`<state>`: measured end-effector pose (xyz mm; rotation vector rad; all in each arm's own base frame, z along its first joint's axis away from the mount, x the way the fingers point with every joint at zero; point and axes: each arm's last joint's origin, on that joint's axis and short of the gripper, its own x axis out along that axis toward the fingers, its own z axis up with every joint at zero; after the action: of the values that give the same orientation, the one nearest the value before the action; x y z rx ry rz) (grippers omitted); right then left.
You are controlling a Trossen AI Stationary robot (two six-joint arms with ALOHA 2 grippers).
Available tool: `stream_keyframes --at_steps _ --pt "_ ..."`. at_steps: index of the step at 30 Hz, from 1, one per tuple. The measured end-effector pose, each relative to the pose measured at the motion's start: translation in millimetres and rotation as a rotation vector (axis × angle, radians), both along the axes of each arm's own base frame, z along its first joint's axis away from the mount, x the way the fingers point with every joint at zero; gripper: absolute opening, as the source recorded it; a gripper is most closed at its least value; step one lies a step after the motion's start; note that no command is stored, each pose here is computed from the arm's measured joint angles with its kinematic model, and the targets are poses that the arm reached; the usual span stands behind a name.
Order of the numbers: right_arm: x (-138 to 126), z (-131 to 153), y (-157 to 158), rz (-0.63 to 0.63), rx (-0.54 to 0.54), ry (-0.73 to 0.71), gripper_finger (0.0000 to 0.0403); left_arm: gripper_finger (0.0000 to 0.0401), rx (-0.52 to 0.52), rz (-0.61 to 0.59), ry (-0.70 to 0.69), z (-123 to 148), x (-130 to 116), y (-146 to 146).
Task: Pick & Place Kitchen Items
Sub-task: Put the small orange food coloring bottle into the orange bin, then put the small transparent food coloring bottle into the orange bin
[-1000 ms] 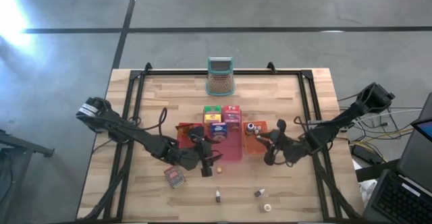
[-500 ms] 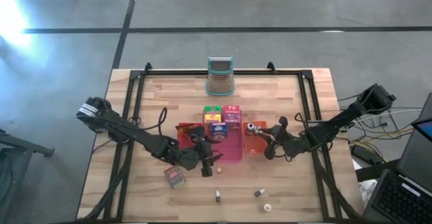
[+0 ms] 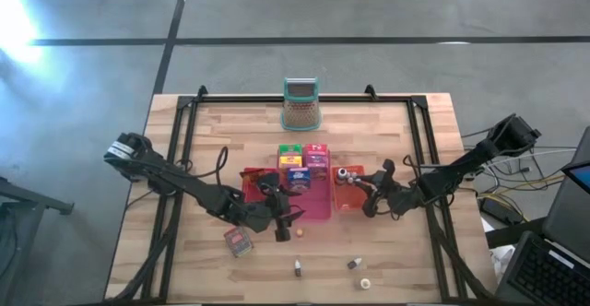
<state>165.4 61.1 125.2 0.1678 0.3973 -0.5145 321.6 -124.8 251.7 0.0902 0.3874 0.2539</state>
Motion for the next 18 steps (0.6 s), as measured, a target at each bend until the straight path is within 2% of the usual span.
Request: stream_keyframes --at_steps 7,14,18 --pt "-3.0 -3.6 -1.6 -0.001 0.012 -0.021 0.0057 0.0227 0.0 0.0 0.0 0.0 0.0 0.0" --pt "-3.1 -3.7 -1.8 -0.005 0.009 -0.021 0.0082 0.0227 0.0 0.0 0.0 0.1 0.0 0.0" --pt "-2.8 -6.6 -2.3 -0.018 -0.007 -0.008 0.0076 0.0227 0.0 0.0 0.0 0.1 0.0 0.0"
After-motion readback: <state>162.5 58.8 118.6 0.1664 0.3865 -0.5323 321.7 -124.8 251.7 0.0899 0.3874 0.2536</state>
